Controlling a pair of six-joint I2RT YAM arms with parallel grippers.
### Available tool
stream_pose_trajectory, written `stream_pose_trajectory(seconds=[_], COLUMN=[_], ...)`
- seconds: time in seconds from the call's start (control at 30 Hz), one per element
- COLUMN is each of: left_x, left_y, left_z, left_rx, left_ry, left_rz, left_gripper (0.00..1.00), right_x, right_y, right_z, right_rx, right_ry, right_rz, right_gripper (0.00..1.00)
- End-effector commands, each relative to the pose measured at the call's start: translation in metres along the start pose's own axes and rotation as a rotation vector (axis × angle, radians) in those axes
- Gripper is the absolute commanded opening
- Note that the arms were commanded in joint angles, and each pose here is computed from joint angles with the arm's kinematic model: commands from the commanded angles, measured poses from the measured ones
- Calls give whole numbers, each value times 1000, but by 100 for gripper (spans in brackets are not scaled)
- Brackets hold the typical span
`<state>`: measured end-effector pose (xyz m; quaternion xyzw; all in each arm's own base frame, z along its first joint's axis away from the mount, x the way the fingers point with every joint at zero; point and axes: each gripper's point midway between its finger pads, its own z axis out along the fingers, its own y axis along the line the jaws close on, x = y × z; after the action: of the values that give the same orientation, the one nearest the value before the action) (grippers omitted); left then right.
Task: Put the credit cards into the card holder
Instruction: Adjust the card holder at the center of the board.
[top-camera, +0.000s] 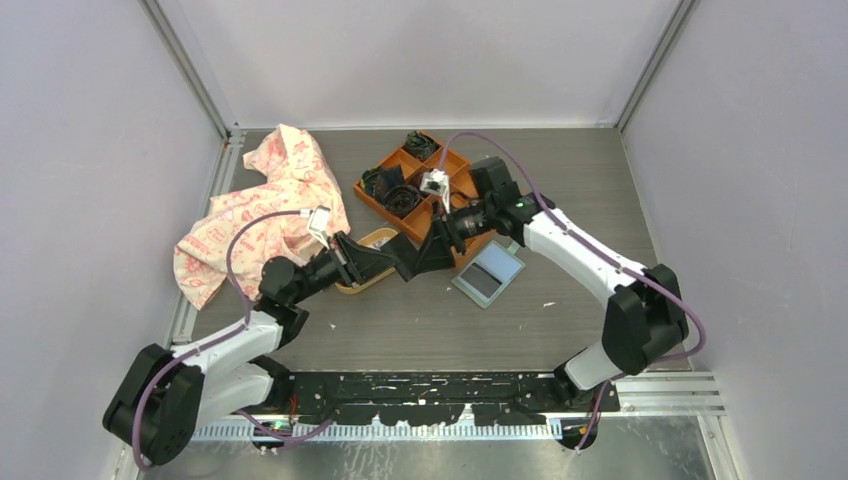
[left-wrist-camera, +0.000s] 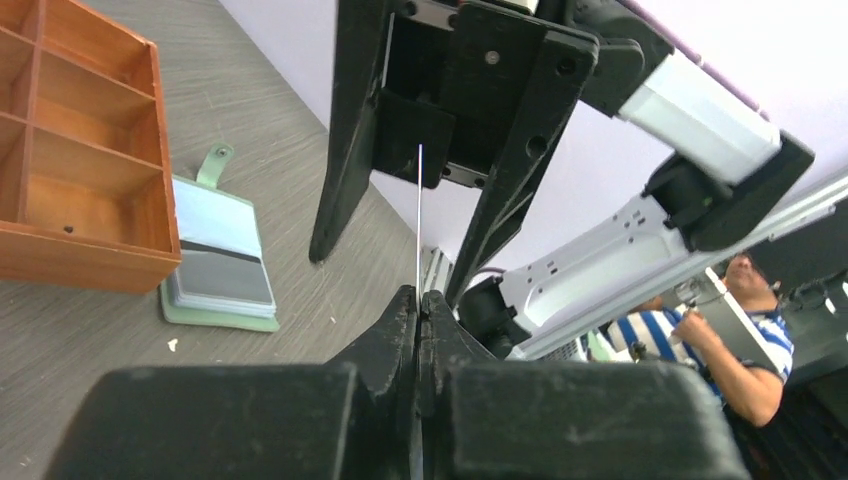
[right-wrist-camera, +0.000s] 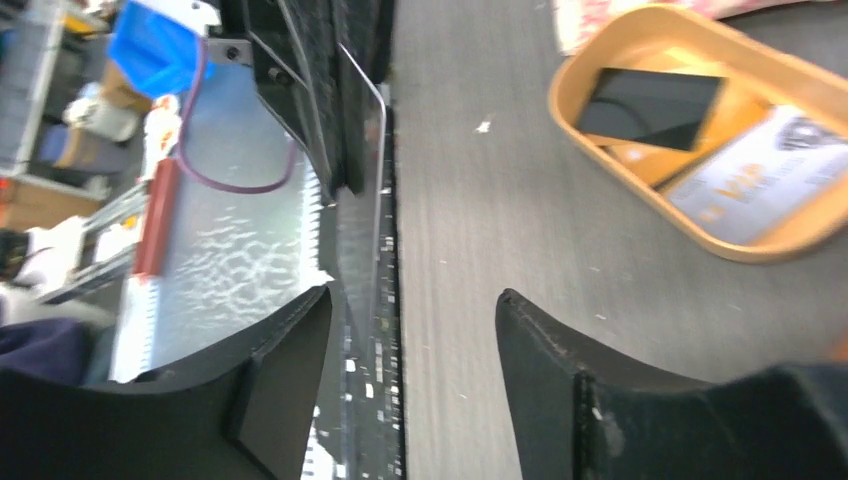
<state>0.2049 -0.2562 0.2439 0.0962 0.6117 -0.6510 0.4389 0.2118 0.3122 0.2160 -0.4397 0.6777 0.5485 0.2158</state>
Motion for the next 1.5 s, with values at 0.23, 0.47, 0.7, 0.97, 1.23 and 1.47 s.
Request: stream_pose_trajectory(seconds=[0.23,0.47,0.7,0.97,1.23,1.47], left_x=[-56,-77,-96,-100,-86,-79], left_y=[-22,-67,-128,-165,-185,-189], left_z=[-8,7,58,89,95,102], left_rx=[-413,-602,-609,-527,-483,-475], left_ry=[-106,-57,-61,-63,-32,-24], left_rz=[-204,-278,-193,-99,-91,-62], left_gripper=[0,0,0,0,0,0], right_x=[-47,-50,-46,-37,-31,-20], right_y=[-22,-23,-38,-61,-70,-79], right_z=[-101,-119,-138,-160,-168,-170], right_rx=[357,408,465,533,555,585], right_ry=[-194,-224,-238,-249,-257,-221], right_rz=[-118,-138,-110,-63,-38,-30], right_gripper=[69,70,70,70,70,70])
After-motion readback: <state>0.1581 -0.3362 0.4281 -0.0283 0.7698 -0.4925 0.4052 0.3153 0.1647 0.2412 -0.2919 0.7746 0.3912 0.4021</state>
